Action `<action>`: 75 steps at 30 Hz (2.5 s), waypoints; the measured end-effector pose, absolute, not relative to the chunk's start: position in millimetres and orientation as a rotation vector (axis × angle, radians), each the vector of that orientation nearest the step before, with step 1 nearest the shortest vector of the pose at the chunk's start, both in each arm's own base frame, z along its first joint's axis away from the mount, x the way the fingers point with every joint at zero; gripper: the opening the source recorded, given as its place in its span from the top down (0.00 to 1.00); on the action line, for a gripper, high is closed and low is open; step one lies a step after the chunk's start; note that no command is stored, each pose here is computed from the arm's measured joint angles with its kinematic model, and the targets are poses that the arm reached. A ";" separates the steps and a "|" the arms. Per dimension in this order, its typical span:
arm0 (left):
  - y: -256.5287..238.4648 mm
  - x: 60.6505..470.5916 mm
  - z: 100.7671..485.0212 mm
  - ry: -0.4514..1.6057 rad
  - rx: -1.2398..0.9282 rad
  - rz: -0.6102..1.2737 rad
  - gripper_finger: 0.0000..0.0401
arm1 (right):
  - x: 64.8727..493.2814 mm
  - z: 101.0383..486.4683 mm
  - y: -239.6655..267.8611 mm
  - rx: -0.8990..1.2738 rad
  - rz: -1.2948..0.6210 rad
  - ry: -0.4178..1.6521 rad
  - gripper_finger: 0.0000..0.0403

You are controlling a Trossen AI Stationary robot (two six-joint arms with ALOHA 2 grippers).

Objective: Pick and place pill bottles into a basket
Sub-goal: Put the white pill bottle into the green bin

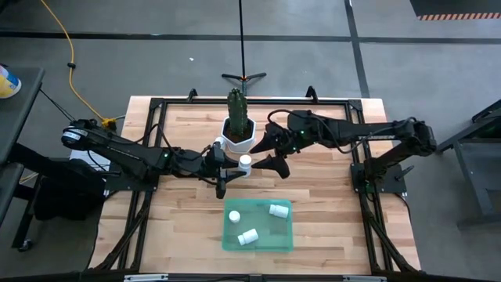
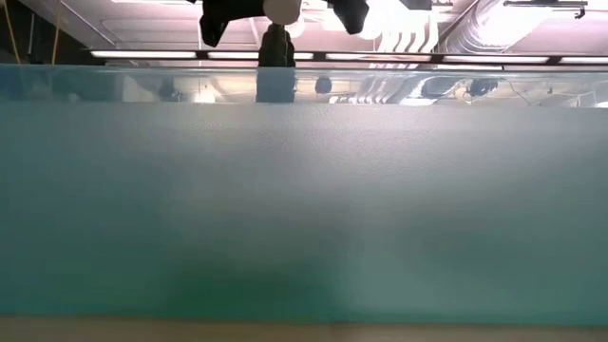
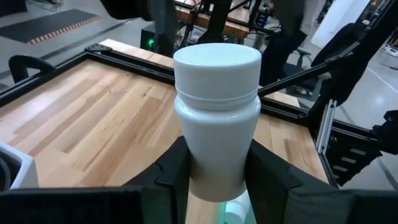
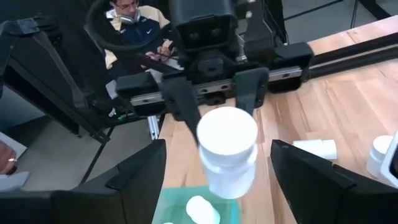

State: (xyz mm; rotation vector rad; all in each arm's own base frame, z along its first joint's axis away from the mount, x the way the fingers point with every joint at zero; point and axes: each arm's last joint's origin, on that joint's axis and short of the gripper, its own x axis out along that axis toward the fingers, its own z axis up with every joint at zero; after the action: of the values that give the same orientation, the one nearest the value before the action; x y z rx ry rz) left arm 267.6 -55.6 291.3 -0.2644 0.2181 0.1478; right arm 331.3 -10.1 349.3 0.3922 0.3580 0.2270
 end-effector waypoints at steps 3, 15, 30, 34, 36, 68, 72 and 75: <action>-55.6 267.7 292.0 0.211 -0.268 0.147 0.61 | 334.7 346.5 -10.8 0.393 0.227 0.358 0.31; -55.9 267.9 293.0 0.202 -0.268 0.144 0.61 | 348.4 336.0 -11.2 0.399 0.235 0.348 0.31; -55.9 268.0 293.3 0.199 -0.269 0.144 0.61 | 351.8 334.9 -10.8 0.413 0.237 0.334 0.31; -55.9 268.1 293.7 0.195 -0.270 0.143 0.61 | 354.8 331.7 -10.9 0.418 0.239 0.338 0.31; -55.9 268.1 293.6 0.196 -0.270 0.144 0.61 | 356.0 330.3 -10.9 0.420 0.239 0.340 0.31; -56.2 268.0 293.5 0.195 -0.304 0.142 0.51 | 356.4 333.1 -6.8 0.372 0.307 0.314 0.64; -56.1 267.8 292.2 0.205 -0.351 0.148 0.40 | 356.3 333.0 -6.4 0.367 0.311 0.314 0.64; -56.4 267.3 290.1 0.228 -0.386 0.140 0.34 | 356.2 332.7 -6.0 0.364 0.318 0.318 0.64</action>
State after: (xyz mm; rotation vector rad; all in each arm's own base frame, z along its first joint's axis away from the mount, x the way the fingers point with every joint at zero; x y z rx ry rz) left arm 267.3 -56.4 290.1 -0.3861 0.2280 0.1402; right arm 356.2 -6.0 332.7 0.3638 0.3184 0.3181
